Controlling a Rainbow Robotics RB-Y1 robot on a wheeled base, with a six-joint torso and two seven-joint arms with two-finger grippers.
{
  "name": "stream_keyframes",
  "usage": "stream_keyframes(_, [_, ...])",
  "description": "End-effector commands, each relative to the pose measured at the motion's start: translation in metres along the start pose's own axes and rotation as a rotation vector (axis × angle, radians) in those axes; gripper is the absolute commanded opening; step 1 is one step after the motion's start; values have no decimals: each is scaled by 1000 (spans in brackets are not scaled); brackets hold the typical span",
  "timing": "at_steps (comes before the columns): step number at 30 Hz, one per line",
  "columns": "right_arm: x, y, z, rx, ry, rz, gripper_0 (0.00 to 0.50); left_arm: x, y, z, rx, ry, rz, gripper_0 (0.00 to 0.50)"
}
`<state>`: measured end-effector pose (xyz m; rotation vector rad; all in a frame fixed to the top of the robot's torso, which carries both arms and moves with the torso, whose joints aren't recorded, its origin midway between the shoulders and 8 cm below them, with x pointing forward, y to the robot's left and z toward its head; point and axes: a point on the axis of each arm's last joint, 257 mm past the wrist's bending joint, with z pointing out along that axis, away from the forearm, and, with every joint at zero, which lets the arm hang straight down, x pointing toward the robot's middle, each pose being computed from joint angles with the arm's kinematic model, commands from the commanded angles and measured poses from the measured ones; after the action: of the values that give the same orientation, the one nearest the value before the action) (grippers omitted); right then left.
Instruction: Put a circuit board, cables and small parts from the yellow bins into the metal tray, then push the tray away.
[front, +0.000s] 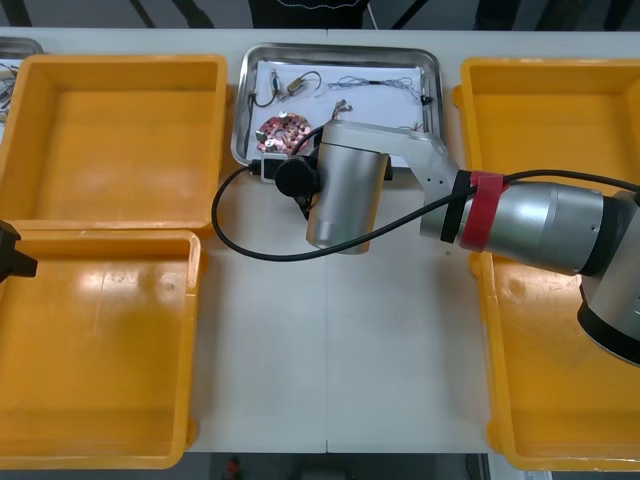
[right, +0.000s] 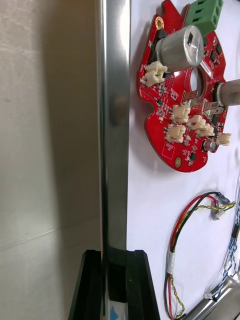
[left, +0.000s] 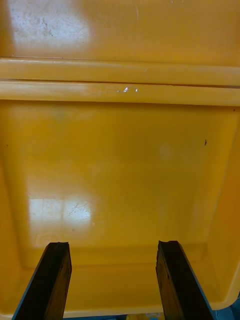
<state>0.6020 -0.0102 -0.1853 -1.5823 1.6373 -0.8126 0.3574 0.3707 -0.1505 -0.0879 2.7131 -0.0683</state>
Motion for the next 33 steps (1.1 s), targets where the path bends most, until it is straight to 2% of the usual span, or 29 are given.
stream_keyframes(1, [-33,-49,-13,88,-71,-23,0,-2,12,-14,-48,-15,116,500])
stream_keyframes(8, [-36,-57,-9,113,-80,-24,0,-2,12,-14,-48,-15,116,500])
stream_keyframes(9, [-35,-57,-9,114,-79,-24,17,-2,12,-14,-48,-15,116,500])
stream_keyframes(10, [-35,-57,-9,116,-78,-25,100,-2,12,-14,-48,-15,116,500])
stream_keyframes(11, [-35,-58,-9,117,-78,-26,266,-2,12,-14,-48,-15,116,500])
stream_keyframes(12, [-35,-58,-9,117,-78,-26,341,-2,12,-14,-48,-15,116,500])
stream_keyframes(13, [-34,-58,-9,117,-77,-25,458,-2,12,-14,-48,-15,116,500])
stream_keyframes(14, [-34,-58,-9,117,-75,-22,500,-2,12,-14,-48,-15,116,500])
stream_keyframes(18, [-36,-57,-11,114,-71,-21,500,-2,12,-14,-48,-15,116,500])
stream_keyframes(22, [-35,-52,-20,98,-46,-8,500,-2,12,-14,-48,-15,116,500])
stream_keyframes(27, [-39,-42,-35,65,-62,37,500,-2,12,-14,-48,-15,116,500])
stream_keyframes(33, [-47,-10,-58,5,-88,49,500,-2,12,-14,-48,-15,116,500])
